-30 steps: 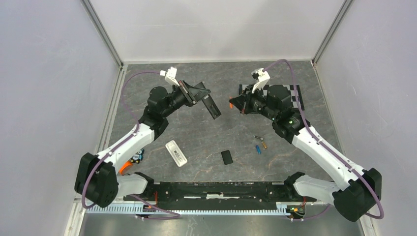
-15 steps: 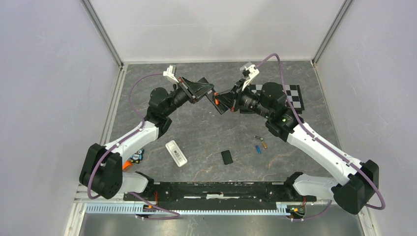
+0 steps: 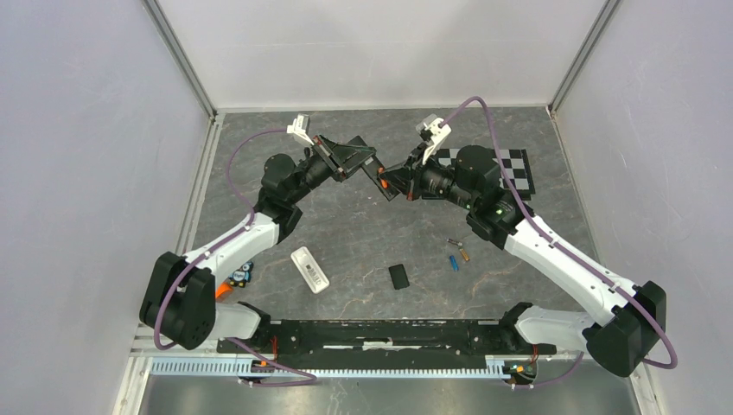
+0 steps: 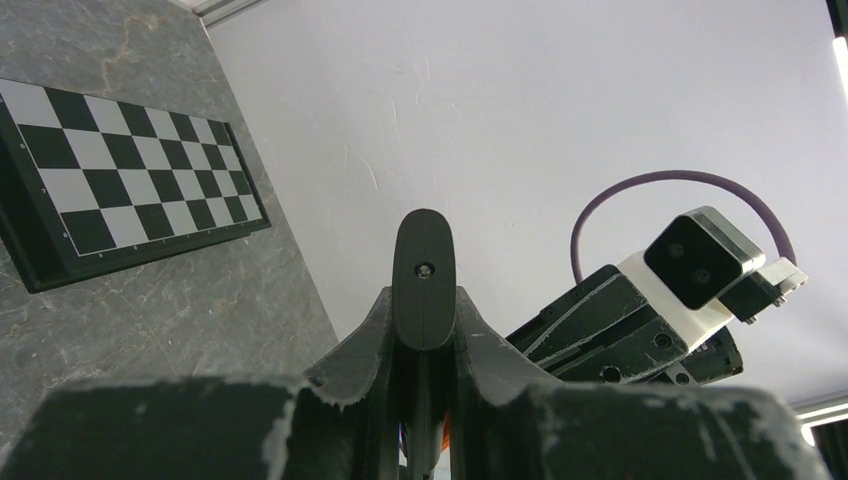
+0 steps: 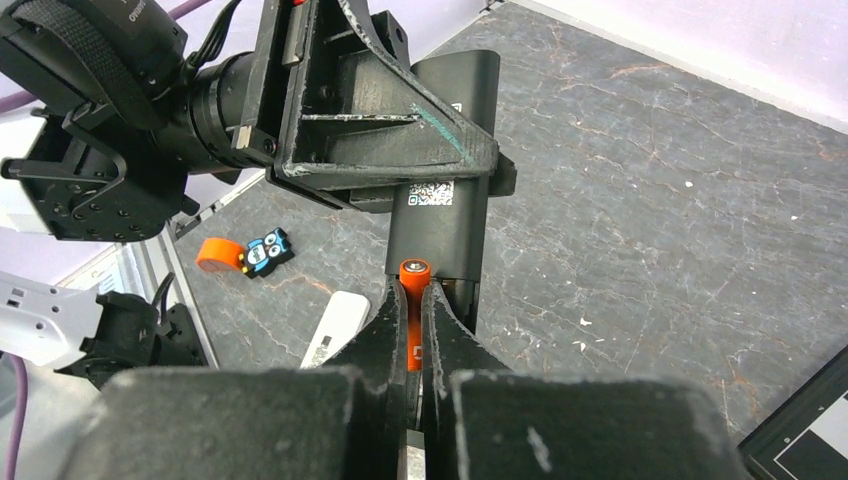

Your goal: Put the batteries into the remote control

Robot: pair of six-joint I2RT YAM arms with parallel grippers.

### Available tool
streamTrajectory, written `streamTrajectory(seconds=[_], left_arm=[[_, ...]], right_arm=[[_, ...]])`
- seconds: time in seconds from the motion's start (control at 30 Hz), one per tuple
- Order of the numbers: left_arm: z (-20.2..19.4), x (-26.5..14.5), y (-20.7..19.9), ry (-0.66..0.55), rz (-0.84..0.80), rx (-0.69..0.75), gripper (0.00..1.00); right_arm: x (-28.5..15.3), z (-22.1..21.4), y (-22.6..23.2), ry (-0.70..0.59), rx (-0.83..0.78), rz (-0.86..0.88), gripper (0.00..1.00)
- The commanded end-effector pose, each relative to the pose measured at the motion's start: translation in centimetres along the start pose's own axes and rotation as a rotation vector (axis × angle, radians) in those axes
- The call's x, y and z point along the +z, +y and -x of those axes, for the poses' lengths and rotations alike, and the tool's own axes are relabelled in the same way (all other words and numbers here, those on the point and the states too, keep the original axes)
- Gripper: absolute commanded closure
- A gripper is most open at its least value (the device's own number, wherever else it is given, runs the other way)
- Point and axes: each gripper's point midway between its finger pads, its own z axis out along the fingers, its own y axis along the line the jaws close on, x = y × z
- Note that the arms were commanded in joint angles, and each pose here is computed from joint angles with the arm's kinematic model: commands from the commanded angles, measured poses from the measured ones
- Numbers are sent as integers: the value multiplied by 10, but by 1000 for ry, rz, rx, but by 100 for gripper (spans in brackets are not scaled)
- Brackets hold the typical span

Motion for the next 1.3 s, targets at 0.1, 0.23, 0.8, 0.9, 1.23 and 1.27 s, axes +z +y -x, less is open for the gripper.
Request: streamTrajectory(seconds=[0.1, 0.23, 0.8, 0.9, 1.23, 1.27], left_arm=[[6, 3, -29, 1, -93, 21, 98], [5, 3, -40, 18, -133, 70, 98], [6, 3, -50, 19, -166, 74, 98], [5, 2, -47, 21, -159, 74, 98], [5, 2, -43, 21, -138, 88, 98], [5, 2, -42, 20, -134, 92, 98]], right_arm=[[-10, 13, 7, -14, -81, 23, 100], [-15, 8, 10, 5, -98, 38, 100], [-13, 5, 9, 22, -69, 34, 79], [-13, 9, 7, 17, -63, 16, 74], [-17, 30, 16, -20, -32, 28, 59], [-18, 32, 17, -26, -19, 29, 55]])
